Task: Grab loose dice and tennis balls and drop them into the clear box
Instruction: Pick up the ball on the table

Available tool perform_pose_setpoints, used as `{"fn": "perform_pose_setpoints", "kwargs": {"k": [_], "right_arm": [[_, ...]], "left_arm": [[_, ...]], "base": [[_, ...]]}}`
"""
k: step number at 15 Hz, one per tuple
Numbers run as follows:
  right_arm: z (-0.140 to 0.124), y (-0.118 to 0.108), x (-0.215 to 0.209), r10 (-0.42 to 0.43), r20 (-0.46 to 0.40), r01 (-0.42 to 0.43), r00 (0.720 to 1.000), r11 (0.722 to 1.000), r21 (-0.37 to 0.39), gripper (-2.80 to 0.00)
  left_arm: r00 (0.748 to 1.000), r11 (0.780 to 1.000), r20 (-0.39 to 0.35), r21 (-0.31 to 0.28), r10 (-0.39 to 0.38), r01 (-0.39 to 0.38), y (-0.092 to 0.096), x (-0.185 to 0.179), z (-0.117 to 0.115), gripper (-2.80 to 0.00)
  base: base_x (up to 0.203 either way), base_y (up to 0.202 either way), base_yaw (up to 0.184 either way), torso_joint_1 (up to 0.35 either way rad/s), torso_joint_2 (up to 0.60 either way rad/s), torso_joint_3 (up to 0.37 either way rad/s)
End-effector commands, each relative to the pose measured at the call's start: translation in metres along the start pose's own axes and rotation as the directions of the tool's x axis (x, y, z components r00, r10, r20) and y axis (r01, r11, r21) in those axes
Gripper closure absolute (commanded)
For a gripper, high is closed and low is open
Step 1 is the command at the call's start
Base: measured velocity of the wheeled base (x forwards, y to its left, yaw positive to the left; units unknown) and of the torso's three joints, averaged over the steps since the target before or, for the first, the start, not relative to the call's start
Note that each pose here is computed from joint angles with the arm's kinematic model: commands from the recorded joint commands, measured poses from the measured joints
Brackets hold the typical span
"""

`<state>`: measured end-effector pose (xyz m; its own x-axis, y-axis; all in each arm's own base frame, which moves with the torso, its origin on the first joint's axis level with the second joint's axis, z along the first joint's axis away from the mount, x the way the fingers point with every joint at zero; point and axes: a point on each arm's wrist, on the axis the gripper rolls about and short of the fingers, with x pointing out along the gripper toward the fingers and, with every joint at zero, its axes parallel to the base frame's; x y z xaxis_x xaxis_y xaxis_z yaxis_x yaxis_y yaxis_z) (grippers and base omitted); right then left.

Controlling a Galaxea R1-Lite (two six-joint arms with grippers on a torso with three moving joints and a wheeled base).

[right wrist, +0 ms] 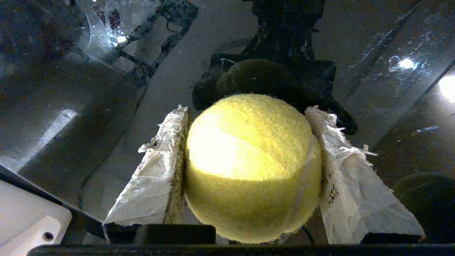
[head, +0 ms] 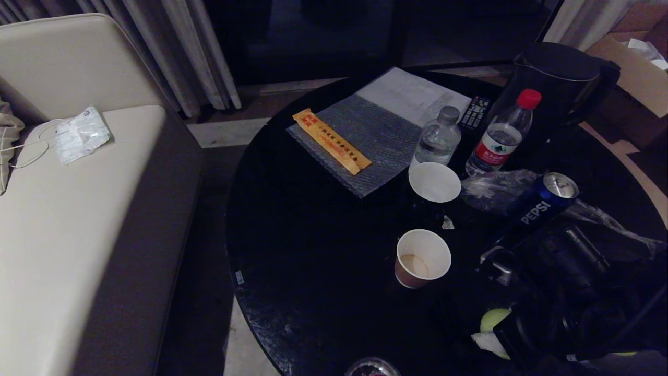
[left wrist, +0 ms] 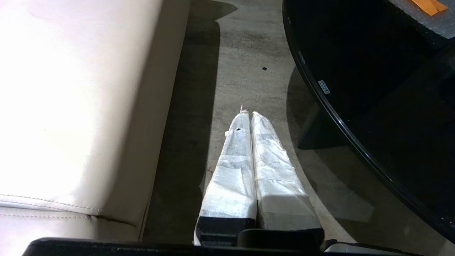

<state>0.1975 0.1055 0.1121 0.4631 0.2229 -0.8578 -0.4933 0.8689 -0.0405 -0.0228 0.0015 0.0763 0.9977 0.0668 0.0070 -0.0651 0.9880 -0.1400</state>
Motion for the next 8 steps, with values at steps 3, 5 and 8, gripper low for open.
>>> {"fn": "perform_pose_setpoints", "kwargs": {"k": [3, 5, 8], "right_arm": [[0.0002, 0.0009, -0.0031, -0.007, 0.013, 0.007, 1.0, 1.0, -0.005, 0.0], [0.0001, 0.0006, -0.0043, -0.035, 0.015, 0.035, 0.999, 0.999, -0.01, 0.0], [-0.0009, 0.0004, -0.0071, -0.042, 0.021, 0.042, 0.999, 0.999, -0.033, -2.8]], "left_arm": [[1.0, 1.0, -0.002, -0.001, 0.001, -0.001, 0.0001, 0.0002, -0.0004, 0.0], [1.0, 1.0, -0.002, -0.001, 0.001, -0.001, 0.0001, 0.0002, -0.0004, 0.0], [1.0, 1.0, -0.002, -0.001, 0.001, -0.001, 0.0001, 0.0002, -0.0004, 0.0]], "base": [[0.0, 0.0, 0.0, 0.0, 0.0, 0.0], [0.0, 0.0, 0.0, 0.0, 0.0, 0.0], [0.0, 0.0, 0.0, 0.0, 0.0, 0.0]]}}
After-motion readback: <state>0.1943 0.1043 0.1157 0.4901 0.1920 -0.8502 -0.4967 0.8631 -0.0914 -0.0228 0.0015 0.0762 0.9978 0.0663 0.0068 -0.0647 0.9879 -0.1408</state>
